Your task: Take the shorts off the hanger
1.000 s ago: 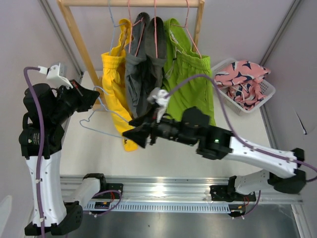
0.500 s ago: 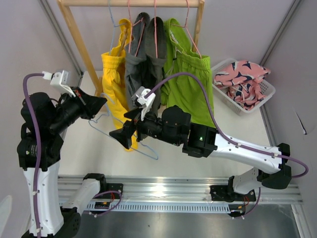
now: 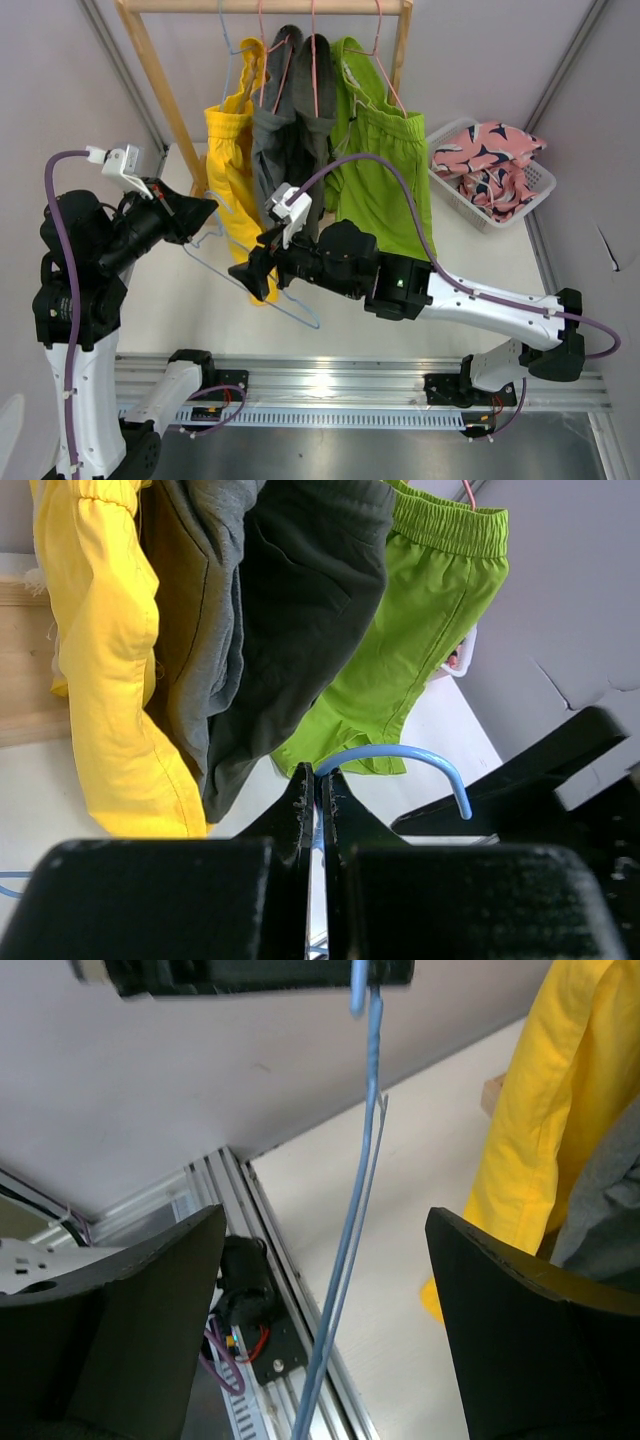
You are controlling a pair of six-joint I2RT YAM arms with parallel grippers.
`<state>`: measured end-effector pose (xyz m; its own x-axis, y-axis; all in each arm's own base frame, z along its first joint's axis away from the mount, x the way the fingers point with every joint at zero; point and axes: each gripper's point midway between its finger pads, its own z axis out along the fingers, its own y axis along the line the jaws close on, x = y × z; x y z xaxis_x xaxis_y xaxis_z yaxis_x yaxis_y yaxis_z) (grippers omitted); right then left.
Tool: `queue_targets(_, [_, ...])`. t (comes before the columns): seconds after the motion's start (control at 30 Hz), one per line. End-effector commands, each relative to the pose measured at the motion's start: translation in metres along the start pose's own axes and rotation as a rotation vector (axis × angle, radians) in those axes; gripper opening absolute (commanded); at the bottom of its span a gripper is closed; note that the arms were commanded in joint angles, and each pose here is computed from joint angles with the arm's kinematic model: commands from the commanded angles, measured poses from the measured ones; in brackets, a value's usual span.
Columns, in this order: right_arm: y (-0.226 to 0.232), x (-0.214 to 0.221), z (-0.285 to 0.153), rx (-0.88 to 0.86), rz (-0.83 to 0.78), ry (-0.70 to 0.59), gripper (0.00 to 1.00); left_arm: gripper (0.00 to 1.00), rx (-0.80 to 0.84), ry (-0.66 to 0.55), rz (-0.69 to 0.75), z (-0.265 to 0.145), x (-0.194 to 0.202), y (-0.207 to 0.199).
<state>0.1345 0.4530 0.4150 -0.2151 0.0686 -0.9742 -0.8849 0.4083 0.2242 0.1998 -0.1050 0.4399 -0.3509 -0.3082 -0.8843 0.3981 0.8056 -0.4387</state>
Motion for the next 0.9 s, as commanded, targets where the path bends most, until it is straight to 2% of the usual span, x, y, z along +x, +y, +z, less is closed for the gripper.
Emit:
queue_targets(0.0, [0.002,0.01,0.0,-0.004,0.021,0.006,0.86,0.0,0.076,-0.041,0.012,-0.006,-0.012,-0.02])
queue_targets(0.07, [0.002,0.024,0.004,-0.008,0.035,0.035,0.77,0.0,0.087,-0.044,0.01,-0.007,-0.013,-0.022])
queue_targets(0.1, [0.004,0.028,0.005,-0.02,0.038,0.042,0.69,0.0,0.089,-0.041,0.008,-0.006,-0.013,-0.022])
queue_targets(0.13, [0.006,0.034,0.007,-0.025,0.045,0.053,0.45,0.0,0.093,-0.045,0.01,-0.007,-0.015,-0.023])
queue_targets(0.17, [0.007,0.037,0.008,-0.025,0.045,0.06,0.33,0.0,0.099,-0.041,0.009,-0.006,-0.014,-0.024])
queue_targets(0.2, [0.006,0.038,0.009,-0.024,0.044,0.062,0.13,0.0,0.103,-0.041,0.009,-0.006,-0.014,-0.025])
queue_targets(0.23, [0.007,0.038,0.008,-0.023,0.042,0.062,0.04,0.0,0.106,-0.041,0.008,-0.006,-0.014,-0.025])
queue_targets(0.27, [0.005,0.037,0.008,-0.017,0.041,0.059,0.0,0.0,0.109,-0.041,0.009,-0.007,-0.013,-0.026])
queue_targets(0.47, [0.016,0.008,-0.004,-0.063,0.023,-0.003,0.0,0.02,0.142,-0.027,0.033,-0.007,-0.009,-0.03])
queue_targets(0.57, [0.025,-0.018,-0.016,-0.104,0.014,-0.042,0.0,0.5,0.208,-0.014,0.068,-0.007,-0.005,-0.038])
queue_targets(0.6, [0.027,-0.03,-0.025,-0.118,0.005,-0.063,0.0,0.8,0.234,-0.013,0.083,-0.008,-0.004,-0.042])
queue_targets(0.63, [0.03,-0.04,-0.032,-0.134,-0.003,-0.069,0.0,0.89,0.263,-0.005,0.1,-0.007,-0.001,-0.044])
queue_targets(0.7, [0.033,-0.06,-0.051,-0.155,-0.019,-0.097,0.0,0.99,0.29,-0.006,0.105,-0.007,0.001,-0.047])
queue_targets(0.83, [0.05,-0.091,-0.095,-0.292,-0.023,-0.115,0.0,0.99,0.474,-0.02,0.136,-0.014,0.006,-0.072])
queue_targets(0.87, [0.058,-0.099,-0.11,-0.368,-0.025,-0.112,0.0,0.99,0.567,-0.002,0.136,-0.013,0.013,-0.08])
